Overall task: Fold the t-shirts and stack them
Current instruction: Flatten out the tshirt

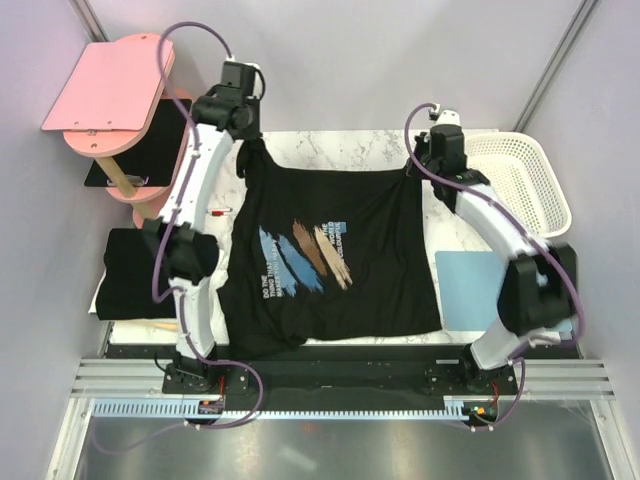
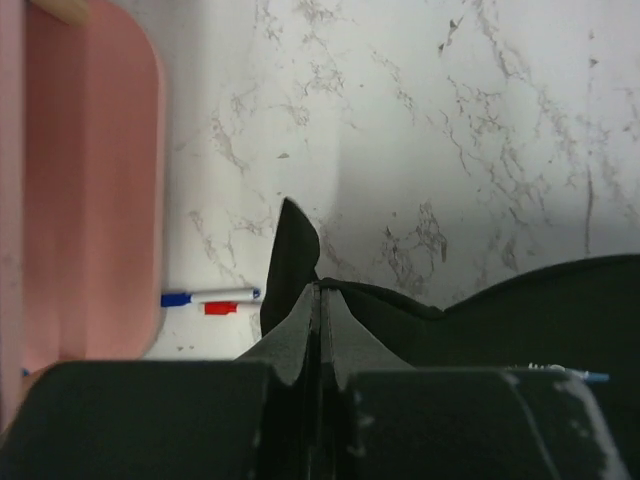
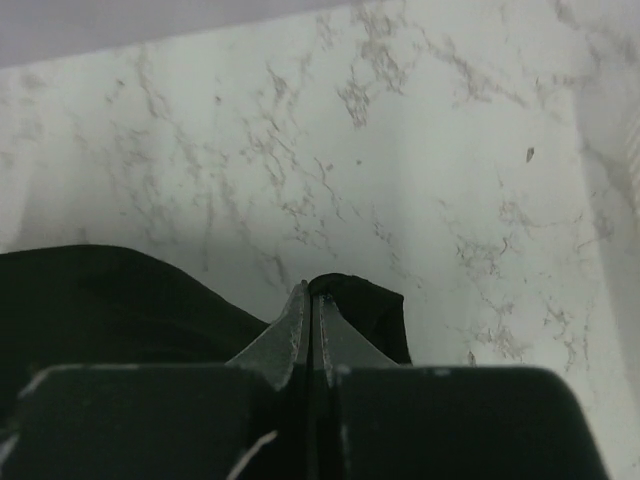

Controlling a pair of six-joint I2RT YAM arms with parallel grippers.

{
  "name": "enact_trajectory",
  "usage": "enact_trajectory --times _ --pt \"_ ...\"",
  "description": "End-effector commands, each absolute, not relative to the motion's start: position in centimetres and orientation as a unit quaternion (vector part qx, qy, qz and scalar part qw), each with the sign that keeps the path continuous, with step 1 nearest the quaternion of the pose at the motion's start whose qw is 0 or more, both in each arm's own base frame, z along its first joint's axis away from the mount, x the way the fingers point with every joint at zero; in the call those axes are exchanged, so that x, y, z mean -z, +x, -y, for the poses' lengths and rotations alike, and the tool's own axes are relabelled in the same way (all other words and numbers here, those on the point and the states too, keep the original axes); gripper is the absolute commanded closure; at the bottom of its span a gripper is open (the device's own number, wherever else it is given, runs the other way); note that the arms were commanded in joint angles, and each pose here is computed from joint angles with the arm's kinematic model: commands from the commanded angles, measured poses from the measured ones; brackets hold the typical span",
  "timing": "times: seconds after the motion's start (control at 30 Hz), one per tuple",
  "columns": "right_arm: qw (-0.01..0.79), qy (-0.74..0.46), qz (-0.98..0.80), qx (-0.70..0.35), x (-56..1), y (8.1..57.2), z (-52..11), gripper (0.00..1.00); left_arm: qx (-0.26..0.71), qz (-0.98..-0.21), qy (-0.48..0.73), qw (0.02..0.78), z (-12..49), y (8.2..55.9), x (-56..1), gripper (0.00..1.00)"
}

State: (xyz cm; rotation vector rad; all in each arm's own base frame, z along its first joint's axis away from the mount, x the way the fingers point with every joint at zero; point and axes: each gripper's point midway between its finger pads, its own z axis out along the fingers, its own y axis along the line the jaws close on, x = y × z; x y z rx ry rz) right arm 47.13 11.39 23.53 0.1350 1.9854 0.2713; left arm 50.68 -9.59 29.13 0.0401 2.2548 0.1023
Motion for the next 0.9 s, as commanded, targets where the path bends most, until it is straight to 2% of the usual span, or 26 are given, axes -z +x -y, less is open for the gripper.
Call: enact_trajectory --times 0.0,0.17,0.3,0.57,0.7,0.87 --pt "0.541 0.096 -0.826 -0.126 -20.4 54.5 -9.9 1.00 -0.060 -0.894 0.026 0.442 10.2 54.7 -27.2 0.98" --pt "0.522 0.117 -0.832 -0.146 -16.7 59.8 -8.2 1.00 -0.069 -0.900 0.025 0.429 10.6 56.9 -23.5 0.98" --pt "0.523 0.119 -0.831 -0.149 -16.2 61.7 -7.2 1.00 -0.070 -0.893 0.018 0.444 10.6 57.6 -24.0 0.98" --pt "0.527 0.133 -0.826 -0.151 -16.9 60.7 -5.5 1.00 -0.087 -0.889 0.021 0.449 9.7 56.9 -25.0 0.98" --pt "0.518 0.133 -0.831 -0.152 -16.5 59.3 -5.6 1.00 -0.083 -0.914 0.016 0.396 9.6 54.2 -21.7 0.98" --pt "0.504 0.136 -0.839 -0.157 -16.1 56.6 -5.5 1.00 -0.078 -0.929 0.004 0.363 9.3 50.2 -20.9 0.98"
